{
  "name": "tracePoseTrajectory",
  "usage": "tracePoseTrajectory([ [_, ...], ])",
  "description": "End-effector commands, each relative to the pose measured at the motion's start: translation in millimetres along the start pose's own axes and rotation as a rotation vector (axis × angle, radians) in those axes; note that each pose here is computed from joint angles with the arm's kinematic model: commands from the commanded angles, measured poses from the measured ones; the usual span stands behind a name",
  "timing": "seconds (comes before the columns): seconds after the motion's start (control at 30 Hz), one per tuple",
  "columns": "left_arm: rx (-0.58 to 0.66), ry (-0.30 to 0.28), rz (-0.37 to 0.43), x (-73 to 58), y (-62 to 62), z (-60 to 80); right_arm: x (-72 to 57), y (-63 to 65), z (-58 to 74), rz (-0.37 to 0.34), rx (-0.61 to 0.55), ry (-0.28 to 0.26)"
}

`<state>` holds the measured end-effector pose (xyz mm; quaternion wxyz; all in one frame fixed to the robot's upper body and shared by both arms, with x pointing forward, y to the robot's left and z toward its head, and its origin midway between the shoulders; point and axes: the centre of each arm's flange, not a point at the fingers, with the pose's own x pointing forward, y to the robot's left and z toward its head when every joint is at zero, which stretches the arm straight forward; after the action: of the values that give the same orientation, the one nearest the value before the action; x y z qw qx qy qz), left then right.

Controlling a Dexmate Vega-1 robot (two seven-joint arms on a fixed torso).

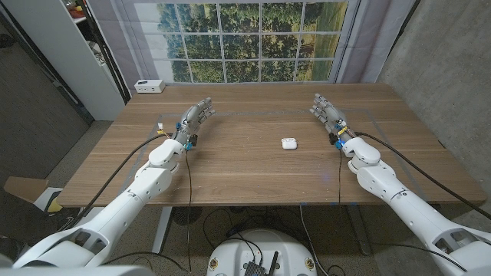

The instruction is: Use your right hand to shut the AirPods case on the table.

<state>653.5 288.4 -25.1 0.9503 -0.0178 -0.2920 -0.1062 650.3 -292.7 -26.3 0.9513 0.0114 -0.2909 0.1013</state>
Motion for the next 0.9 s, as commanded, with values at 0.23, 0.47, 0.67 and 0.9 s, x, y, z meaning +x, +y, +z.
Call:
tracePoseTrajectory([
  [0.23, 0.003, 0.008, -0.004, 0.6, 1.6, -0.2, -2.9, -4.8, 23.6, 0.088, -0.187, 0.042],
  [0.47, 0.006, 0.004, 0.000, 0.0, 3.9, 0.5, -13.6, -4.0, 36.2, 0.115, -0.326, 0.085],
  [0.67, 0.006, 0.005, -0.008, 2.6, 4.5, -0.4, -22.6, 0.7, 47.0, 0.160, -0.499, 0.164],
  [0.9, 0.002, 0.008, -0.017, 5.6, 3.9, -2.0, -25.6, 9.2, 51.7, 0.225, -0.651, 0.271],
])
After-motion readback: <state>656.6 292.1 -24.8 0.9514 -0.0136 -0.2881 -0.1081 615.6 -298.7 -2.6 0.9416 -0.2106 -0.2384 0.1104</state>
